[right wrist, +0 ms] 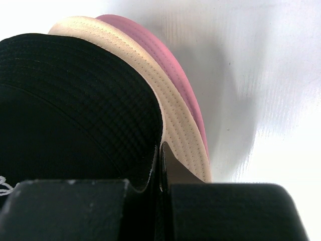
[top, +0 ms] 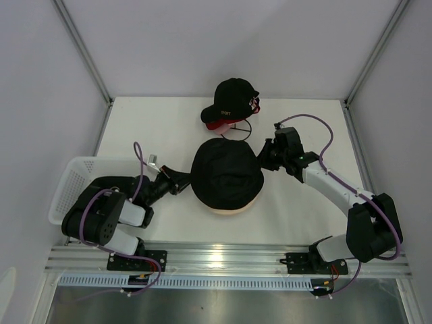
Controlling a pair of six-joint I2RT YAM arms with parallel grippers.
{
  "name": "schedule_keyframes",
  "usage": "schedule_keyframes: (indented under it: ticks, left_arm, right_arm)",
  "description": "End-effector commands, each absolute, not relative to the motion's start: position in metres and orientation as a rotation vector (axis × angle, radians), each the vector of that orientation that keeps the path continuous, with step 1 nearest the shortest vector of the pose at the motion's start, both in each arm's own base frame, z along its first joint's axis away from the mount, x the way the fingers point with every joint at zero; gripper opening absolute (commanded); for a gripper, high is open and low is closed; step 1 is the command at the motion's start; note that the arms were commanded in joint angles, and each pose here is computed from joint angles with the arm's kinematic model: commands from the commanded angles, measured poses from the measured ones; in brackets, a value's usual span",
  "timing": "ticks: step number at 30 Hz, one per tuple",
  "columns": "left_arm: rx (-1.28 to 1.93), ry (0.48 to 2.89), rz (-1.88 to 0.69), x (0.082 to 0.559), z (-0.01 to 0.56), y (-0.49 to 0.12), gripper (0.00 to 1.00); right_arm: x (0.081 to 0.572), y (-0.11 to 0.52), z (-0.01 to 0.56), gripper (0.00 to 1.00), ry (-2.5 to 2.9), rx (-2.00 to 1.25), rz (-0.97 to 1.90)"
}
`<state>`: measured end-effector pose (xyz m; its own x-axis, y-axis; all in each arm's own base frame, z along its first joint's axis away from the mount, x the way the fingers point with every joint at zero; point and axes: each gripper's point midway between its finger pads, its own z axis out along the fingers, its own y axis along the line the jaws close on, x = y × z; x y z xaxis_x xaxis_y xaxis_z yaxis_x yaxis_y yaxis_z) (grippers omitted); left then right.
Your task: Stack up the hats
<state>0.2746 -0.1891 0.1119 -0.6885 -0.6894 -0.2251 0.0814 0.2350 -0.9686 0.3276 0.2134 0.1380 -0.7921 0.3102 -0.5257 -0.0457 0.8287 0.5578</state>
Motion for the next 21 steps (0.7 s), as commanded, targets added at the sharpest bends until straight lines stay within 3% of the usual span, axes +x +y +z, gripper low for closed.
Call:
schedule_keyframes:
  ticks: [1, 2, 5, 6, 8, 15, 21]
  left_arm:
    - [-0.279, 1.537, -1.535, 0.282, 0.188, -0.189, 0.32]
    - [-0.278, 1.542, -1.535, 0.283, 0.189, -0.189, 0.39]
    - [-0.302, 1.537, -1.492, 0.29, 0.194, -0.185, 0.47]
    - [-0.33, 1.533, -1.464, 0.295, 0.194, -0.181, 0.57]
    - [-0.355, 1.537, -1.41, 0.298, 0.197, -0.174, 0.68]
    - [-0.309, 1.509, -1.303, 0.303, 0.227, -0.165, 0.77]
    - [-0.468, 1.653, -1.189, 0.309, 0.196, -0.152, 0.79]
  right_arm:
    - [0.335, 0.214, 0.145, 0.0, 2.366, 0.182, 0.715]
    - [0.334, 0.214, 0.144, 0.0, 2.369, 0.181, 0.713]
    - [0.334, 0.213, 0.142, 0.0, 2.371, 0.187, 0.71]
    - [0.333, 0.214, 0.143, 0.0, 2.371, 0.19, 0.715]
    - [0.333, 0.213, 0.143, 0.0, 2.368, 0.194, 0.716]
    - [0.333, 0.216, 0.145, 0.0, 2.358, 0.179, 0.733]
    - [0.334, 0.217, 0.145, 0.0, 2.356, 0.172, 0.738]
